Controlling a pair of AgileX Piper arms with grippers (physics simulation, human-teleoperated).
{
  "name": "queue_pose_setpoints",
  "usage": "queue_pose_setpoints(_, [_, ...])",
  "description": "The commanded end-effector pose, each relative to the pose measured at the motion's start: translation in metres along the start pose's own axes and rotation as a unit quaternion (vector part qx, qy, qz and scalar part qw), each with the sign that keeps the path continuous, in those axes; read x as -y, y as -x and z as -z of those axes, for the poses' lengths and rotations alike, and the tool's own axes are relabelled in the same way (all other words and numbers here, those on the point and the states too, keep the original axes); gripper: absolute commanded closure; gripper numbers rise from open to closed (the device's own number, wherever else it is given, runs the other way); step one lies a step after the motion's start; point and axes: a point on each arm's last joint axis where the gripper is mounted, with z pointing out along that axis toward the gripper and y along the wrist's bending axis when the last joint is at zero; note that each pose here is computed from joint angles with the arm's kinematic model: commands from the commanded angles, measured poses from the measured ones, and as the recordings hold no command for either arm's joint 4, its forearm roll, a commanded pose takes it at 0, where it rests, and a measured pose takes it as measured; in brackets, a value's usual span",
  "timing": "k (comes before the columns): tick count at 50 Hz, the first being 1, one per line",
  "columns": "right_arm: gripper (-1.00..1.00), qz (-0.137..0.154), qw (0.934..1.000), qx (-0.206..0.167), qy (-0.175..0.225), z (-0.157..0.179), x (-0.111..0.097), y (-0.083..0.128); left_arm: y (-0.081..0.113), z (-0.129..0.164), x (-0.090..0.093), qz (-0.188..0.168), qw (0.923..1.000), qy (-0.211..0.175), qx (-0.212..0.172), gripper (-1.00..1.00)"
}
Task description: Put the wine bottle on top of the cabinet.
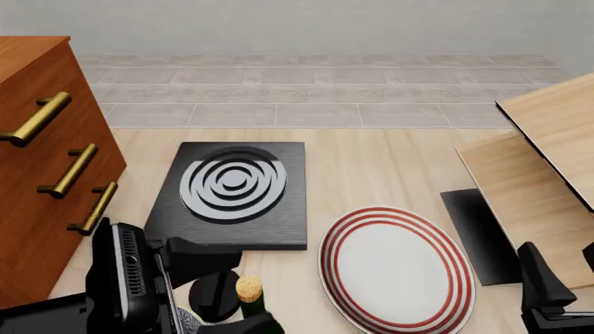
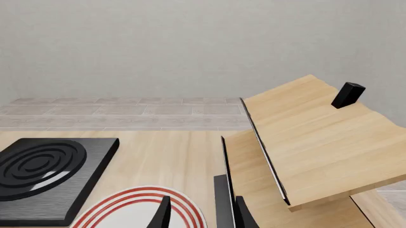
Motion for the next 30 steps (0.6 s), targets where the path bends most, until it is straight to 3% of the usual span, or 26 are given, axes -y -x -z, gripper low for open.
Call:
queue_pose_setpoints(1, [-1.00,0.000,1.0000,0.000,0.000,0.000,0.000,0.000,-0.005,-0.006,0.001,0.001,1.0000,-0.002,-0.007,-1.00])
queue_pose_setpoints(30, [-1.00,0.000,1.0000,0.000,0.000,0.000,0.000,0.000,-0.013,-0.015,0.002,0.000,0.9998,-0.006,-0.017,-1.00])
